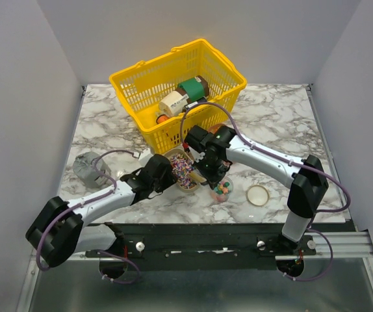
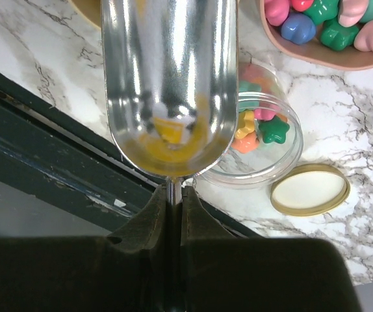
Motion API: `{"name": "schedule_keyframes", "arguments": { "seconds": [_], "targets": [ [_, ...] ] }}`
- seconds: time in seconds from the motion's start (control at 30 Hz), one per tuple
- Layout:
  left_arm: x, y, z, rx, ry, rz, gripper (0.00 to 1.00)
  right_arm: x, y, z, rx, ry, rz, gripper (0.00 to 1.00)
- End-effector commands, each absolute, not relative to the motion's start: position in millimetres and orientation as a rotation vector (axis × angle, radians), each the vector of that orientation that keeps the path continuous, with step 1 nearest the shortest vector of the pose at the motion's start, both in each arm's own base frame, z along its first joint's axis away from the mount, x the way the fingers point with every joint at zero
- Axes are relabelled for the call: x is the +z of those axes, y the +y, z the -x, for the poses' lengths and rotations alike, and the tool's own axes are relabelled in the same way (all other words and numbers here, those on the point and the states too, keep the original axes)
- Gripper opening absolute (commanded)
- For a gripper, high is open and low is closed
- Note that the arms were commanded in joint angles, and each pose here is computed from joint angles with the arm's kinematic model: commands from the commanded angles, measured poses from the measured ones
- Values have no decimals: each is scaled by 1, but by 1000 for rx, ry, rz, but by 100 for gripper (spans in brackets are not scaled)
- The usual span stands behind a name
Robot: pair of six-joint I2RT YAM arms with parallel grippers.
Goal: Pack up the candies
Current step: Scoop the fake candies from the storage box.
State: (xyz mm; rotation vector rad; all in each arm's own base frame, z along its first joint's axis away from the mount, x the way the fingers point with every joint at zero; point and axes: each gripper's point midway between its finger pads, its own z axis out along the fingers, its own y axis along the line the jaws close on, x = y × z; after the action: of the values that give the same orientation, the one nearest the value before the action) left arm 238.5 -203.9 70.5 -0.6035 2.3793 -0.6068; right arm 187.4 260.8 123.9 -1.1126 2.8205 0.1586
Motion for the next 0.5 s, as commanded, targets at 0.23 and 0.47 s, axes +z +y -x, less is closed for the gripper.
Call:
{"name": "schedule_keyframes", "arguments": {
  "seconds": [0.23, 0.47],
  "targets": [
    [56, -217, -253, -570, 2277, 687, 49, 125, 256, -172, 66, 2823, 1244, 1],
    [43, -217, -246, -558, 2302, 695, 34, 115, 263, -182, 17, 2818, 1235, 1]
  ]
}}
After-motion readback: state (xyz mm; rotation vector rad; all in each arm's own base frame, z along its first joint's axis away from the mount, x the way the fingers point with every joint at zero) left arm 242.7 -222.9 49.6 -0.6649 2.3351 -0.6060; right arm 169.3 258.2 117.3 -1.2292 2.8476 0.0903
